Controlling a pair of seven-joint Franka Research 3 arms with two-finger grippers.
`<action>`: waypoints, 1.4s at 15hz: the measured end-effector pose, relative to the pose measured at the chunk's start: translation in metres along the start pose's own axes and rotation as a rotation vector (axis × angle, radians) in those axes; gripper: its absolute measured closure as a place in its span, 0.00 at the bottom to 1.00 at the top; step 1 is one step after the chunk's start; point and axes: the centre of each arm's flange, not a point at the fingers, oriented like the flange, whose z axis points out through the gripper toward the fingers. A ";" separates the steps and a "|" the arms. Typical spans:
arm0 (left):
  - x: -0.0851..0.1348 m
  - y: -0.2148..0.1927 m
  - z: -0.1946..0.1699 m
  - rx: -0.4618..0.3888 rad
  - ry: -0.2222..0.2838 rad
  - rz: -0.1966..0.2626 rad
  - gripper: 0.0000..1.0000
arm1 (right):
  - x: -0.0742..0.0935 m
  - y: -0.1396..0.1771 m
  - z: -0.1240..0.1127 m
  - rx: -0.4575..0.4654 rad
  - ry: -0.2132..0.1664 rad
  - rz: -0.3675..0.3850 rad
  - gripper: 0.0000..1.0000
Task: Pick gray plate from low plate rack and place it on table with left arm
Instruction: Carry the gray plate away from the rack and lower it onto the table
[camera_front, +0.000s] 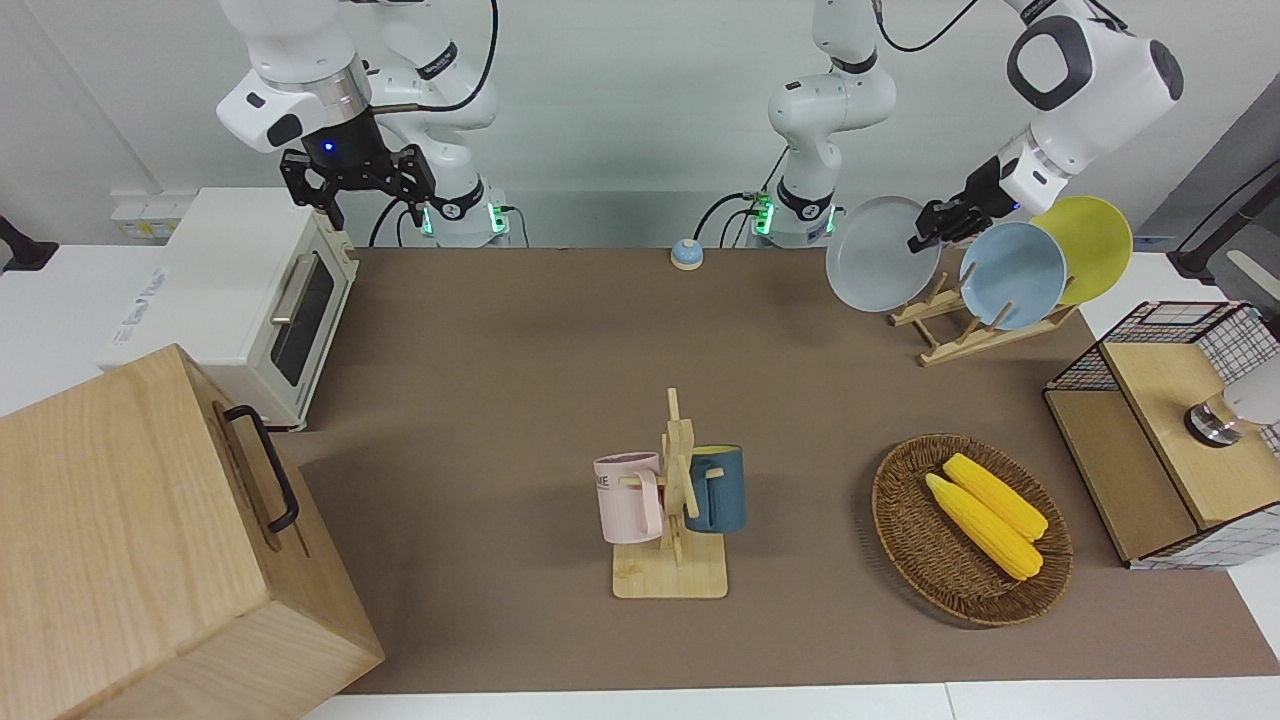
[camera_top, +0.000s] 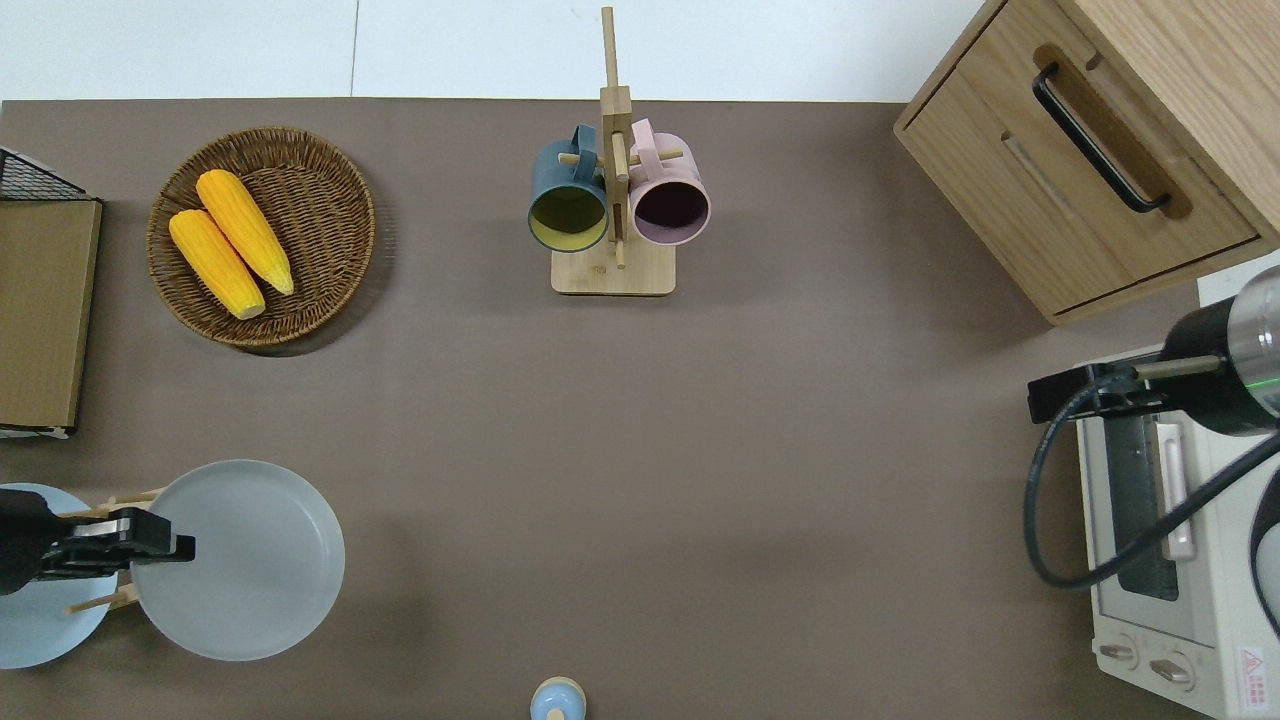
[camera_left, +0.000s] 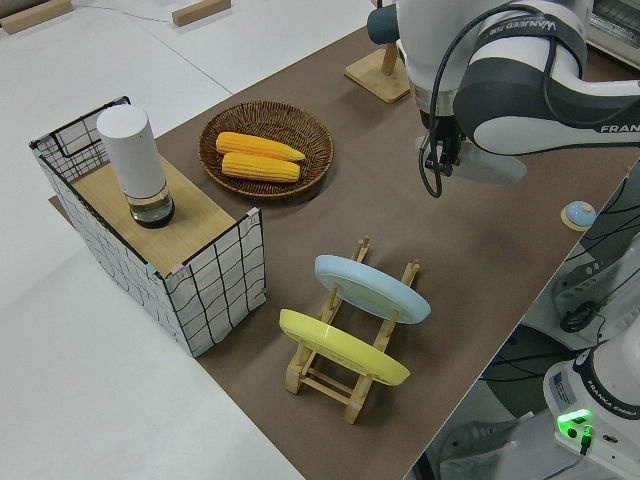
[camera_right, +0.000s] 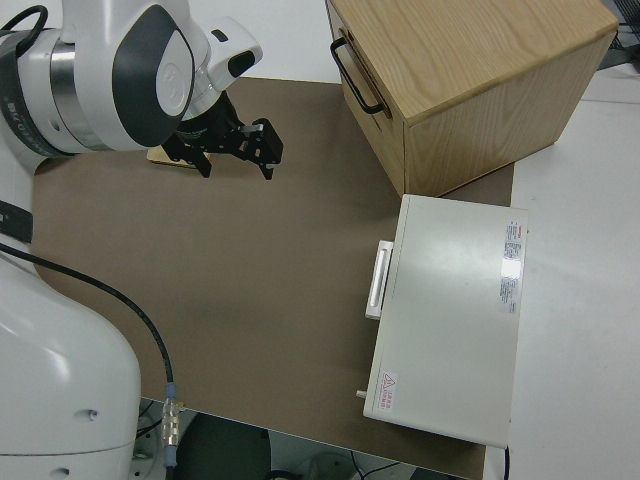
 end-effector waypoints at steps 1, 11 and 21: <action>0.003 -0.002 0.010 -0.029 -0.017 -0.011 0.88 | 0.000 0.000 0.000 0.000 0.000 0.000 0.01; 0.025 -0.026 0.094 -0.218 -0.026 0.037 0.88 | 0.000 0.000 0.000 0.000 0.000 0.000 0.01; 0.040 -0.063 0.165 -0.305 0.030 0.152 0.88 | 0.000 0.000 0.000 0.000 0.000 0.000 0.01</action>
